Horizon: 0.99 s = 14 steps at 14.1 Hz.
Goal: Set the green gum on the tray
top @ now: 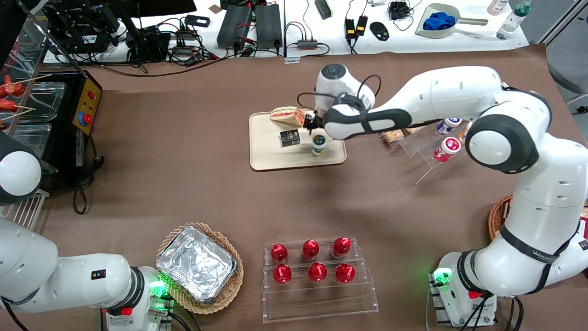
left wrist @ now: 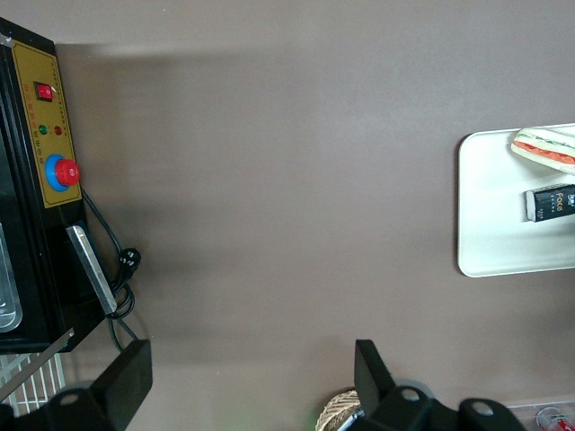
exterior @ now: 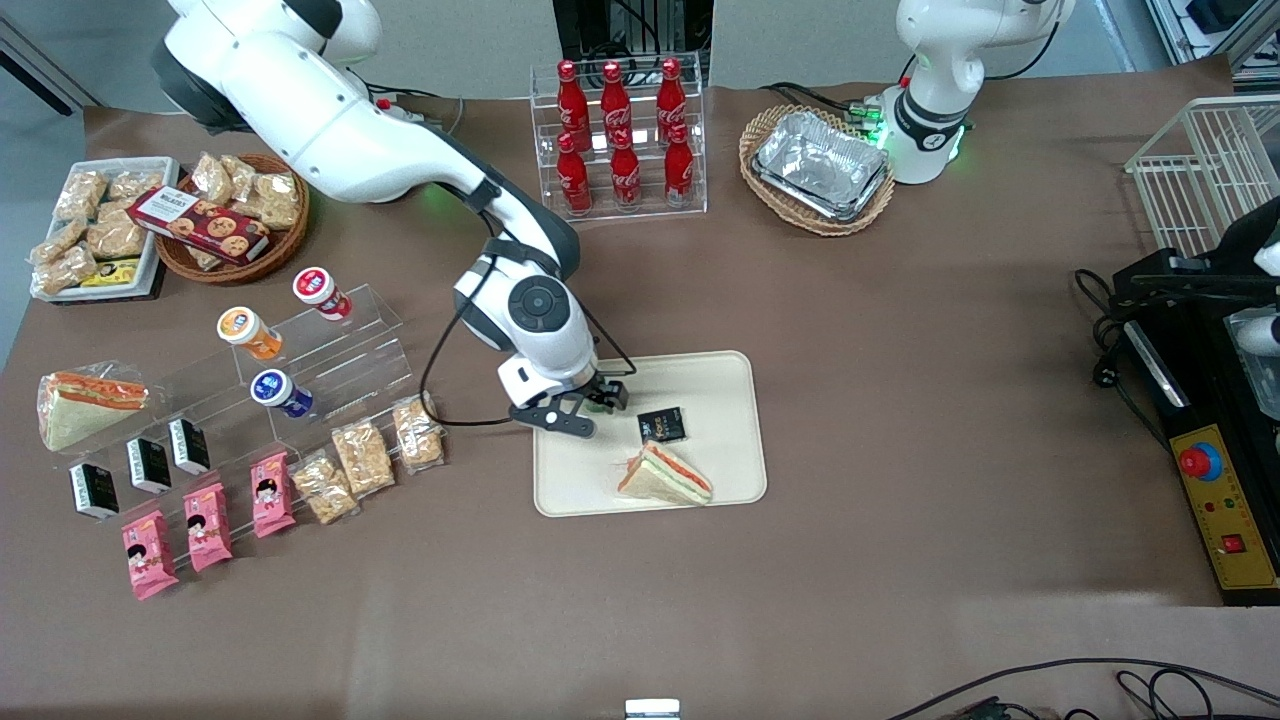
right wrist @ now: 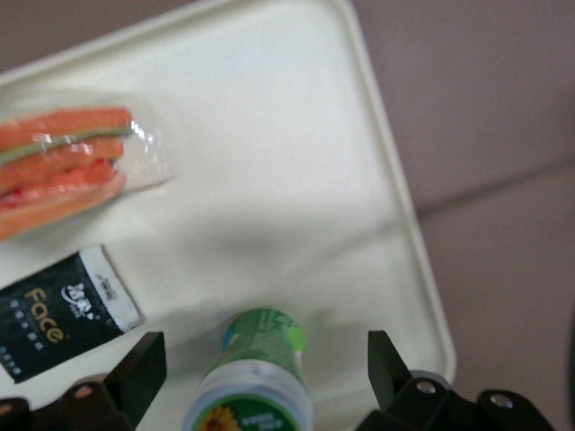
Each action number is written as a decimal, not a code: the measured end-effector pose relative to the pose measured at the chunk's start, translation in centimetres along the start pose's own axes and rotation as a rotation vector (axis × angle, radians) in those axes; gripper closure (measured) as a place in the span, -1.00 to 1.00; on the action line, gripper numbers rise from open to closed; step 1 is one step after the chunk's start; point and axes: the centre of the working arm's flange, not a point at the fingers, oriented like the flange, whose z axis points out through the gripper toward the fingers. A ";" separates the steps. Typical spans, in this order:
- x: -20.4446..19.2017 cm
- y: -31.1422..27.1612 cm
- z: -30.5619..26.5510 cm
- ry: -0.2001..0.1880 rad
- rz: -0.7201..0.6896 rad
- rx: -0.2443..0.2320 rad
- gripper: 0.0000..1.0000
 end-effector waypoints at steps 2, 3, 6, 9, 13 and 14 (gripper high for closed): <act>0.8 1.0 -6.0 0.019 -0.036 -0.073 -1.00; 0.7 1.6 -10.1 0.015 -0.059 -0.086 -1.00; 0.8 6.6 -22.7 -0.032 -0.154 -0.094 -1.00; 4.8 15.0 -28.9 -0.028 -0.221 -0.111 -1.00; 11.9 26.8 -29.5 -0.082 -0.321 -0.099 -1.00; 13.3 29.7 -29.5 -0.091 -0.334 -0.089 -1.00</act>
